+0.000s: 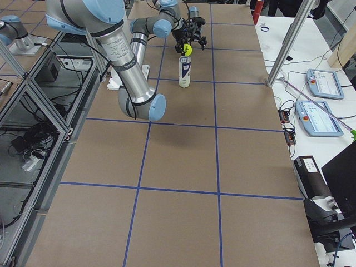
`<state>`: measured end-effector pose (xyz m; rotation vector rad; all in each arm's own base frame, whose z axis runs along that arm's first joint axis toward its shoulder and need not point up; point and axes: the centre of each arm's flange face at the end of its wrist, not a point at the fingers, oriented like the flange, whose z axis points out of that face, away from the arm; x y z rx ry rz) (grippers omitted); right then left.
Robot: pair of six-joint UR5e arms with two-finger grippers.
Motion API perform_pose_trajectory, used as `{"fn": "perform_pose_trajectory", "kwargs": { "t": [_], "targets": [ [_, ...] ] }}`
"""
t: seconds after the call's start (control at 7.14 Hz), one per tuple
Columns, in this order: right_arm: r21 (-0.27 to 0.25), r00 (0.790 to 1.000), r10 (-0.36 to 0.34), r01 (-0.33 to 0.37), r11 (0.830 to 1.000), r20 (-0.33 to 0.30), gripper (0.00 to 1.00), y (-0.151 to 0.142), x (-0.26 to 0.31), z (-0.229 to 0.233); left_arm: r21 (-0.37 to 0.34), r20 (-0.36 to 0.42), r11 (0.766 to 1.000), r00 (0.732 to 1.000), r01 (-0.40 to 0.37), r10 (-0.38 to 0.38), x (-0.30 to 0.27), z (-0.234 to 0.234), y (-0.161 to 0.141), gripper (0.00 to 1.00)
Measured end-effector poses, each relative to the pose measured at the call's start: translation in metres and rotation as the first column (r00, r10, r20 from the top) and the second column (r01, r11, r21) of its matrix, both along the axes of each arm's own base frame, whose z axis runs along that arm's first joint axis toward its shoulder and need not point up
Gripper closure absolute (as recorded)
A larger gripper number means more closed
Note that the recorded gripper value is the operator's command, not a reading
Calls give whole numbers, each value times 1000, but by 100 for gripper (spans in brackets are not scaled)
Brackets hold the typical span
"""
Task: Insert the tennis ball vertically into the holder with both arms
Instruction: 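Release the second ball into the can with the right gripper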
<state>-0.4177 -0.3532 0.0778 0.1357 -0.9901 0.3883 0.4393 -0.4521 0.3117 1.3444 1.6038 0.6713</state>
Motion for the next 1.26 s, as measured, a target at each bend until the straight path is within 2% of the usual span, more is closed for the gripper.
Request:
{"fn": "perform_pose_trajectory", "kwargs": {
  "t": [0.14, 0.28, 0.42, 1.12, 1.26],
  "targets": [
    [3, 1000, 5, -5, 1000, -7, 16, -3, -4, -1, 0, 0, 1000, 1000, 0, 0, 0, 0, 0, 1],
    [3, 1000, 7, -7, 1000, -11, 15, -4, -6, -1, 1, -1, 1000, 1000, -1, 1, 0, 0, 0, 1],
    [2, 1000, 7, -7, 1000, -15, 1, -3, -7, 1, 2, -2, 1000, 1000, -1, 1, 0, -1, 0, 1],
    [7, 1000, -1, 1, 1000, -8, 1, 1, -5, -1, 2, -2, 1000, 1000, 0, 0, 0, 0, 0, 1],
    [20, 1000, 0, 0, 1000, -9, 1, -5, 2, -2, 0, 1, 1000, 1000, 0, 0, -1, 1, 0, 1]
  ]
}}
